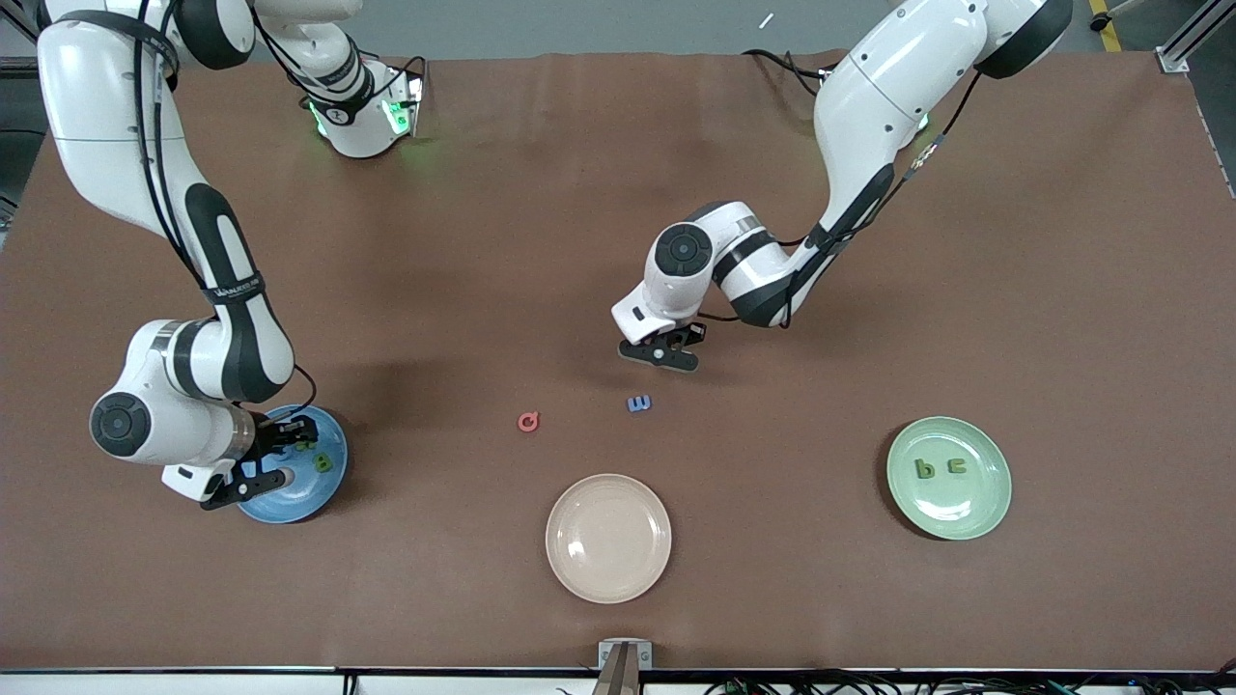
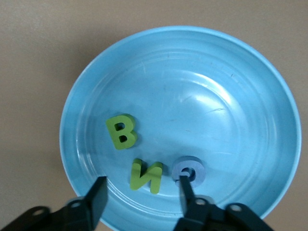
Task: Sort uppercase to blue plate, lowercase to green plate
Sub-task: 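Carry the blue x with the left gripper while the right gripper grasps Q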
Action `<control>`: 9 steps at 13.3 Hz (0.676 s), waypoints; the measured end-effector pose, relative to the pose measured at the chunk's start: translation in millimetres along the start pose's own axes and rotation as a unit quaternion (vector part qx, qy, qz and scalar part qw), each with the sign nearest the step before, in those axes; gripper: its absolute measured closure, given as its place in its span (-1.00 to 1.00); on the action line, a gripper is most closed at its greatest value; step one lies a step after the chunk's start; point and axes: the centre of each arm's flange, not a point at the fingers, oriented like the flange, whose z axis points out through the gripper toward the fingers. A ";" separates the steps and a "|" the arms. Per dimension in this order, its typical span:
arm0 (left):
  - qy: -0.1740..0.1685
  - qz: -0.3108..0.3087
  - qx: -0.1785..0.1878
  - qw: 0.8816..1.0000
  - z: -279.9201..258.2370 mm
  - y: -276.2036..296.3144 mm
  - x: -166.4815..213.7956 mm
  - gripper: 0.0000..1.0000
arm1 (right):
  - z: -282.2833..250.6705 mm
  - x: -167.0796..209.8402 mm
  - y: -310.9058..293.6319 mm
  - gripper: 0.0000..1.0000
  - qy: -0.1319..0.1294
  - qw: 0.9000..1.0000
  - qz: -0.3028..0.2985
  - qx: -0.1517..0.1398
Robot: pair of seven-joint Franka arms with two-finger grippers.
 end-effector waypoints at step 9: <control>0.067 -0.092 0.029 0.993 -88.5 -133.6 73.5 0.49 | -23.9 55.8 -169.5 -0.79 0.039 0.986 0.152 0.054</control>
